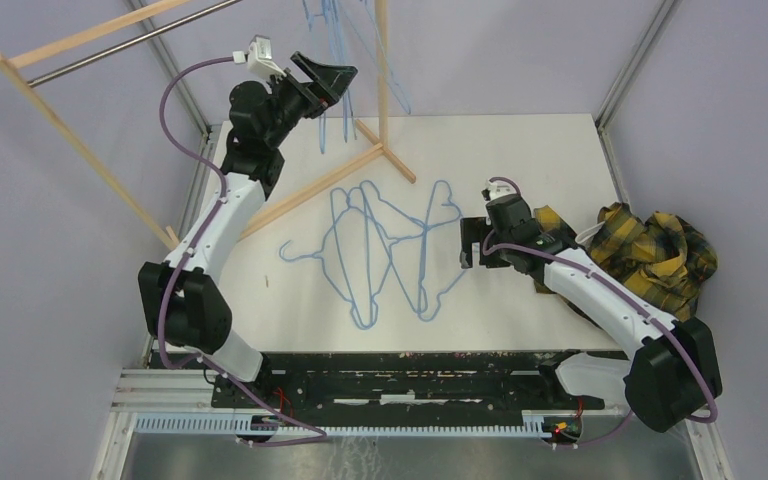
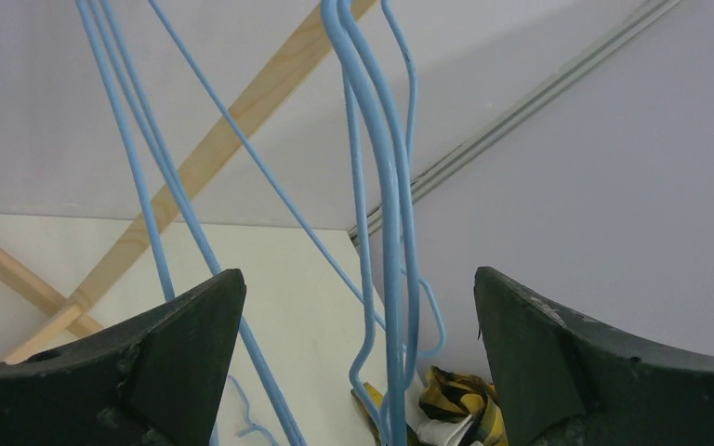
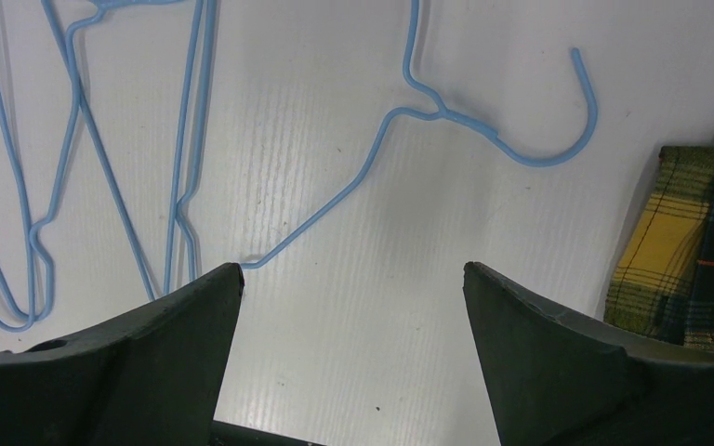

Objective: Organize the hangers

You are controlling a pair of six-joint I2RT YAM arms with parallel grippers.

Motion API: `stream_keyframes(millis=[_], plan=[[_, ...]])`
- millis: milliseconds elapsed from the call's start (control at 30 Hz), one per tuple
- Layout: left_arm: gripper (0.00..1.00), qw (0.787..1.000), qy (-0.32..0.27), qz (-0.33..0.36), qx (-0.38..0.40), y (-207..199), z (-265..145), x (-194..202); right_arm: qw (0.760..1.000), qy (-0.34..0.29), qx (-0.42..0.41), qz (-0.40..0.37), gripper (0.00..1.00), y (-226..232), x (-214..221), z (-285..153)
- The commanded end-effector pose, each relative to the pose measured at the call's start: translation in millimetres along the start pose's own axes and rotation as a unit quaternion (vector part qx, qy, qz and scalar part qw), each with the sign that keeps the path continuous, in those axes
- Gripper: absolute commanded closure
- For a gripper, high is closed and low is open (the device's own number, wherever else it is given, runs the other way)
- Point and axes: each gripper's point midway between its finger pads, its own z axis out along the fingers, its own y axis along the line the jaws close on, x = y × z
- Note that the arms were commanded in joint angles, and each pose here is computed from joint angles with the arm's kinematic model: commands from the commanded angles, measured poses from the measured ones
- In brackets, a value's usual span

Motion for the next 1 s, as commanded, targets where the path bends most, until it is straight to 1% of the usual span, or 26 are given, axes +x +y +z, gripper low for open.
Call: stream_keyframes(millis=[0, 133, 367, 500, 567, 633, 733, 867, 967], plan=[[0.01, 0.998, -0.035, 0.045, -0.016, 2, 1, -27, 1.000, -0.029, -0.006, 0.008, 0.03, 1, -11, -9], [0.01, 0.994, -0.059, 0.075, -0.059, 14, -15, -41, 1.000, -0.025, -0.003, 0.007, 0.03, -1, -8, -9], [0.01, 0.988, -0.091, 0.098, -0.074, 19, -49, -73, 1.000, -0.011, -0.006, 0.010, 0.03, 0, 1, -2], [0.01, 0.985, -0.104, 0.108, -0.085, 22, -60, -83, 1.000, -0.007, -0.011, 0.013, 0.04, 1, 5, -2], [0.01, 0.983, -0.101, 0.117, -0.102, 26, -66, -83, 1.000, -0.007, -0.008, 0.012, 0.03, -1, 7, -2], [0.01, 0.981, -0.084, 0.120, -0.129, 35, -75, -76, 1.000, -0.005, -0.004, 0.008, 0.03, -2, 7, 1], [0.01, 0.975, -0.049, 0.122, -0.179, 55, -100, -52, 1.000, 0.010, 0.015, 0.001, 0.04, -7, 9, 14], [0.01, 0.965, -0.027, 0.126, -0.228, 74, -147, -20, 1.000, 0.029, 0.006, 0.004, 0.10, 3, 6, 33], [0.00, 0.962, -0.010, 0.129, -0.239, 78, -175, -1, 1.000, 0.015, 0.020, 0.012, 0.14, 0, -6, 45]])
